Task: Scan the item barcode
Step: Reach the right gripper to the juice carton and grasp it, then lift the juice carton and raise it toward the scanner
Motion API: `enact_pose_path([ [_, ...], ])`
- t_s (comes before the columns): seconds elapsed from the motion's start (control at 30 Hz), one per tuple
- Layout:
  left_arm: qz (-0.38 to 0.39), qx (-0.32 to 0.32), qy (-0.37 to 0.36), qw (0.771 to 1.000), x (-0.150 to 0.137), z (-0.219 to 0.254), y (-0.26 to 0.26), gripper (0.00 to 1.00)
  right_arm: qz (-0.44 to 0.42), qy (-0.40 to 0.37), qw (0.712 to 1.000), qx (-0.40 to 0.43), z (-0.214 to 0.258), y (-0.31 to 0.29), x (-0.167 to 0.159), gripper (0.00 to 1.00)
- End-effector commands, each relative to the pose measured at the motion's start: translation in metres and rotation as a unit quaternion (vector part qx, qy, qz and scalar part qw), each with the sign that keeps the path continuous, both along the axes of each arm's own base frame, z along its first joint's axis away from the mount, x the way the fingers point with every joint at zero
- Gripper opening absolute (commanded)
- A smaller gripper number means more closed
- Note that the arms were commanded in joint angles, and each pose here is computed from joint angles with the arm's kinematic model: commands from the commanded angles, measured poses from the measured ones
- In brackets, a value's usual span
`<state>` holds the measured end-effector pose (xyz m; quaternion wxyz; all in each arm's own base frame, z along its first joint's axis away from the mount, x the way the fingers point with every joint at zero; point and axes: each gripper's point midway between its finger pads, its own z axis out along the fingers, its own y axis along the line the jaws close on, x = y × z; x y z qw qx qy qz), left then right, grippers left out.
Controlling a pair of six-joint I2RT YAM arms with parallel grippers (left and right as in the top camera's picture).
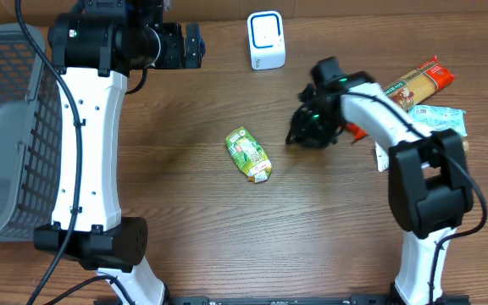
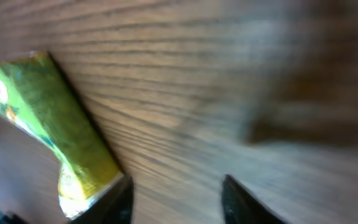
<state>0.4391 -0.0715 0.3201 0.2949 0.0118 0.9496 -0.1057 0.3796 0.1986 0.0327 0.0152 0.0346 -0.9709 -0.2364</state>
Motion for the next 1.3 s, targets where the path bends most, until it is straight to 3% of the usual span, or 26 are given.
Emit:
enact_pose_path([
  [0.0,-0.006,0.005,-0.003,1.0,0.002,0.0,0.0,1.0,0.128,-0.102,0.986,0.022,0.033,0.016,0.002,0.61],
  [0.1,-0.006,0.005,-0.003,1.0,0.002,0.0,0.0,1.0,0.172,-0.149,0.973,-0.033,0.04,0.018,0.005,0.75],
  [0.53,-0.006,0.005,-0.003,1.0,0.002,0.0,0.0,0.99,0.34,-0.235,0.89,-0.194,0.032,0.094,-0.045,0.99],
  [0.67,-0.006,0.005,-0.003,1.0,0.002,0.0,0.0,0.99,0.372,-0.225,0.872,-0.226,0.007,0.097,-0.057,1.0],
  [0.9,-0.006,0.005,-0.003,1.0,0.002,0.0,0.0,1.0,0.379,-0.205,0.871,-0.235,-0.015,0.095,-0.059,1.0],
  [1.07,-0.006,0.005,-0.003,1.0,0.002,0.0,0.0,1.0,0.367,-0.207,0.876,-0.235,-0.019,0.09,-0.049,0.95],
  [1.17,-0.006,0.005,-0.003,1.0,0.002,0.0,0.0,1.0,0.355,-0.195,0.883,-0.237,-0.027,0.081,-0.043,0.8],
  [1.27,-0.006,0.005,-0.003,1.0,0.002,0.0,0.0,1.0,0.353,-0.193,0.886,-0.232,-0.027,0.08,-0.042,0.58],
])
